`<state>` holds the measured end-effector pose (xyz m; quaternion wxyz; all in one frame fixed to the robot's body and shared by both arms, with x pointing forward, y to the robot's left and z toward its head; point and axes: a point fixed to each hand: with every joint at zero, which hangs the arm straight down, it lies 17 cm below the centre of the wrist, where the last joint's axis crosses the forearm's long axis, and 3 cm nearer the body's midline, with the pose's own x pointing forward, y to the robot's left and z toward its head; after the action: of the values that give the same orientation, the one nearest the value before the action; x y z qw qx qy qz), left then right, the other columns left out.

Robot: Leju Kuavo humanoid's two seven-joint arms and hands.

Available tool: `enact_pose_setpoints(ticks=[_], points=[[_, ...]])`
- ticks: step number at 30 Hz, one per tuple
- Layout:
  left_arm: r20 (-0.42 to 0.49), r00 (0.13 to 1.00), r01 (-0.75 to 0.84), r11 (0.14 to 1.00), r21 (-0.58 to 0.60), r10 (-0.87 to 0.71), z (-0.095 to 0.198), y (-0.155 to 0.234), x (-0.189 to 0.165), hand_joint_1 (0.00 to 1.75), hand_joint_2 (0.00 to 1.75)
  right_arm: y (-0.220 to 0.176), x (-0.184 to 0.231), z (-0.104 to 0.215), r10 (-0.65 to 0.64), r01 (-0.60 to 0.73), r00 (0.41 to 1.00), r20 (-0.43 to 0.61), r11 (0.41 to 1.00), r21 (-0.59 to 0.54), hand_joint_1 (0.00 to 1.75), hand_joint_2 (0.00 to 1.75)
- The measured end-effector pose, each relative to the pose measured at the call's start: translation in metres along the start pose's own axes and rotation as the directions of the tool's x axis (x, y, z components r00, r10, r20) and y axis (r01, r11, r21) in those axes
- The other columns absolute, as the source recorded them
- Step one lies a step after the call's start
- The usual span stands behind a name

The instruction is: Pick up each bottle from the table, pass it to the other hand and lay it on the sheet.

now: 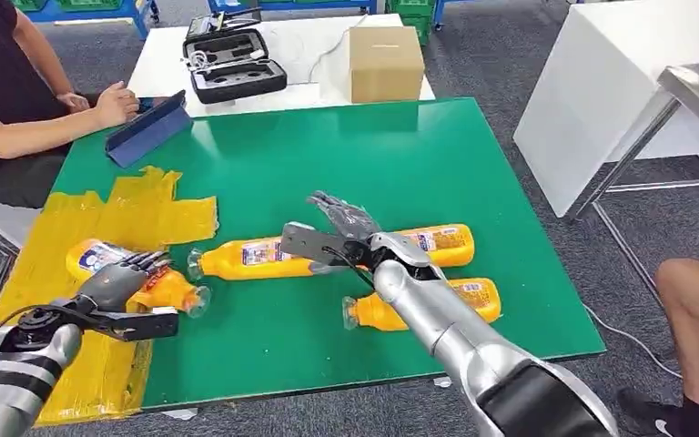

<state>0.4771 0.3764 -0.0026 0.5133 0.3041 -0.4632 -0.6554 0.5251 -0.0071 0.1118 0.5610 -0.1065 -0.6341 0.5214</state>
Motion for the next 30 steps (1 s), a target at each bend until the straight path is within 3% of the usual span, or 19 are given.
enact_pose_setpoints(ticks=[4,5,9,17,19,25,30], points=[[0.117,0.984,-0.133,0.990,-0.051,0.138,0.011,0.007,0.016,0.00,1.75,0.009,-0.009,-0.002,0.018,-0.017,0.999,-0.039,0.999,0.029,0.00,1.75],[0.153,0.971,-0.173,0.983,-0.065,0.181,0.013,0.011,0.023,0.00,0.00,0.012,-0.011,-0.002,0.026,-0.024,0.998,-0.050,0.999,0.038,0.00,1.75],[0.267,0.895,-0.343,0.934,-0.101,0.358,0.029,0.040,0.038,0.00,0.00,0.026,-0.023,-0.001,0.050,-0.043,0.994,-0.095,0.996,0.075,0.00,1.75],[0.291,0.903,-0.303,0.949,-0.092,0.317,0.043,0.063,0.030,0.00,0.00,0.035,-0.030,0.000,0.048,-0.036,0.991,-0.121,0.995,0.098,0.00,1.75],[0.333,0.874,-0.345,0.935,-0.085,0.353,0.045,0.072,0.037,0.00,0.00,0.035,-0.032,0.001,0.053,-0.040,0.991,-0.127,0.994,0.101,0.00,1.75],[0.559,0.595,-0.660,0.748,-0.069,0.577,0.051,0.148,0.084,0.00,0.00,0.040,-0.041,0.002,0.082,-0.063,0.984,-0.158,0.991,0.119,0.00,1.75],[0.648,0.351,-0.821,0.555,-0.134,0.676,0.043,0.179,0.129,0.00,0.00,0.045,-0.032,-0.001,0.141,-0.118,0.975,-0.174,0.984,0.134,0.00,1.75]])
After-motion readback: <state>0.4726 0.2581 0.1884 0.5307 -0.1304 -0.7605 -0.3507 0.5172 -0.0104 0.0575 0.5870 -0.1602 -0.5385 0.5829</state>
